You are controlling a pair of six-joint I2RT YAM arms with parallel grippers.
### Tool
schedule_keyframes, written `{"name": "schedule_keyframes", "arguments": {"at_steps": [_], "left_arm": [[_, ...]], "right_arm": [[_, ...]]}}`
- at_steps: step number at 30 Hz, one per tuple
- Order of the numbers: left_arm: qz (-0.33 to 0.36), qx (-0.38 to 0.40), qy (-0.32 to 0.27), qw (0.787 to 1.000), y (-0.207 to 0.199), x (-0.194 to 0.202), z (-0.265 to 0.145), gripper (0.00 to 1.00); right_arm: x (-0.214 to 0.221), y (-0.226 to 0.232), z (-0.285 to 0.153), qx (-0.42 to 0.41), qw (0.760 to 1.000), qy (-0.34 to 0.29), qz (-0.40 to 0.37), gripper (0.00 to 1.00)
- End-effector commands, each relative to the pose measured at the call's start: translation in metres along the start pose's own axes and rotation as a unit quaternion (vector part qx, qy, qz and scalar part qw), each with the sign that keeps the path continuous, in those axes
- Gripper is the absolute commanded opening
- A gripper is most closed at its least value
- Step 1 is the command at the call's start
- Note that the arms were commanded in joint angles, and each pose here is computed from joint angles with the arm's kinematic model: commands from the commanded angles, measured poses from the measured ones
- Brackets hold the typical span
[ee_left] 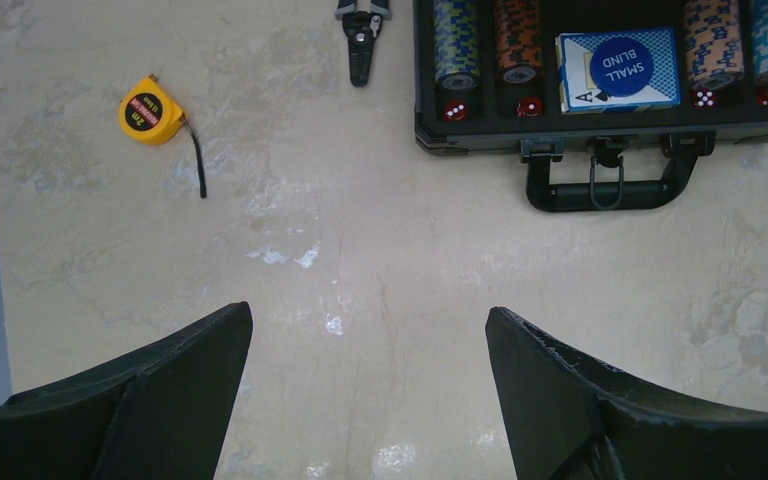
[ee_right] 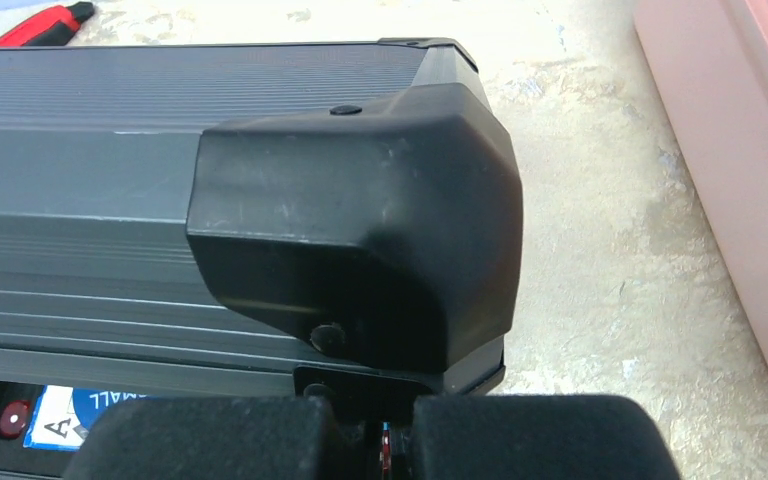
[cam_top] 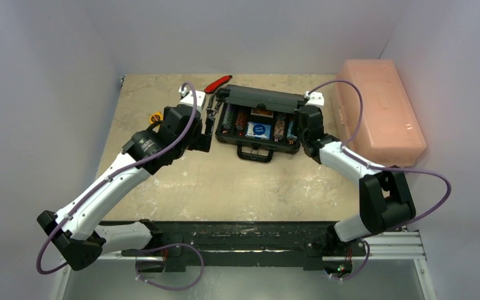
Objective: Pack up texas hold em set
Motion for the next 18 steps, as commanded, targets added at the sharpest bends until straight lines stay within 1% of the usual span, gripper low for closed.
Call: {"name": "schedule_keyframes", "arguments": {"at_steps": [1,8,18], "left_arm": [[-0.01,0.012,-0.034,0.999,-0.002,-0.024,0.001,0.87],[-0.008,0.023,-0.026,0.999,-0.01,-0.027,0.012,0.88],[0.001,0.013,-0.022,1.0,-0.006,-0.026,0.014,0.88]], "right_arm": [[-0.015,0.005,-0.009,-0.013,0.999,-0.029,0.022,0.0],[-0.014,0.003,-0.012,-0.006,1.0,-0.018,0.021,0.0],[-0.013,-0.003,-0.023,0.009,0.999,-0.009,0.039,0.0]]}}
Point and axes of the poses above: each gripper's point midway between its finger pads, its own z axis out along the fingers, its own y axis along the line the jaws close on, x = y × z, the point moved 8 cm from there along -z, back along the fingers, and after that the axes turned 12 degrees about z, right-handed, at the moved point
